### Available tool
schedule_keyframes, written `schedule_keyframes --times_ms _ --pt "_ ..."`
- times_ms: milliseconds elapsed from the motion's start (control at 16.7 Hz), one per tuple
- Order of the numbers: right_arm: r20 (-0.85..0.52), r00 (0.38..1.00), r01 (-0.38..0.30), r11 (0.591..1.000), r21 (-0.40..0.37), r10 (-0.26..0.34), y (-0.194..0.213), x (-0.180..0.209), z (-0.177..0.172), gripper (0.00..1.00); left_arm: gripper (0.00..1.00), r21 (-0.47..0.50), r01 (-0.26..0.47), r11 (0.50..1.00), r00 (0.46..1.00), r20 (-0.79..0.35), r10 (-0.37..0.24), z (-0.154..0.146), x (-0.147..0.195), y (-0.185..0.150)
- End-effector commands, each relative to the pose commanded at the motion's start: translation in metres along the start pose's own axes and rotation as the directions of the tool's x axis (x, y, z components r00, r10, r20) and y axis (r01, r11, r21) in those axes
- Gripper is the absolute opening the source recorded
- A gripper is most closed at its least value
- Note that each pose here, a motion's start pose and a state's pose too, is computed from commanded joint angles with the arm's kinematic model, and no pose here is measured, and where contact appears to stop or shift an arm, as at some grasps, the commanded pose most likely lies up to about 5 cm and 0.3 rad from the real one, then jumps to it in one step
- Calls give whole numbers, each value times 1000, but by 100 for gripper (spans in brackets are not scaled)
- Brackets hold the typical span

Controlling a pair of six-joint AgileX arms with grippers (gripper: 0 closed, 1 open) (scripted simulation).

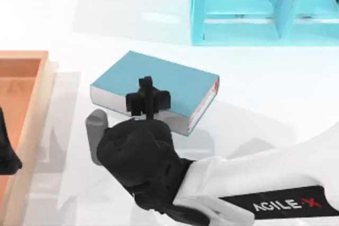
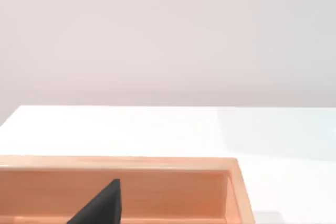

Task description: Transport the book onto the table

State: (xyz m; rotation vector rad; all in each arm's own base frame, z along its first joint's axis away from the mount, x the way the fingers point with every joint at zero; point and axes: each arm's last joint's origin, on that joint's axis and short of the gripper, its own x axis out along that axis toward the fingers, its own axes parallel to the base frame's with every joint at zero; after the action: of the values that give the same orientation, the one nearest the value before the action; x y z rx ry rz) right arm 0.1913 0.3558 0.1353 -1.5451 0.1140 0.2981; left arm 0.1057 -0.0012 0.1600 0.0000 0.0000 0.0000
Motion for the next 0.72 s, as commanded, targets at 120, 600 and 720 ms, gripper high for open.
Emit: schedule_keyframes --times_ms 120,600,720 --pt "0 1000 -1 1000 -2 1 1 0 0 0 100 0 0 1000 1000 0 0 0 0 0" --pt "0 1000 -1 1000 -2 1 1 -5 1 0 100 0 0 1000 1000 0 0 0 0 0" --pt "-3 1000 -5 1000 -2 5 3 -3 0 0 100 0 0 1000 1000 0 0 0 0 0"
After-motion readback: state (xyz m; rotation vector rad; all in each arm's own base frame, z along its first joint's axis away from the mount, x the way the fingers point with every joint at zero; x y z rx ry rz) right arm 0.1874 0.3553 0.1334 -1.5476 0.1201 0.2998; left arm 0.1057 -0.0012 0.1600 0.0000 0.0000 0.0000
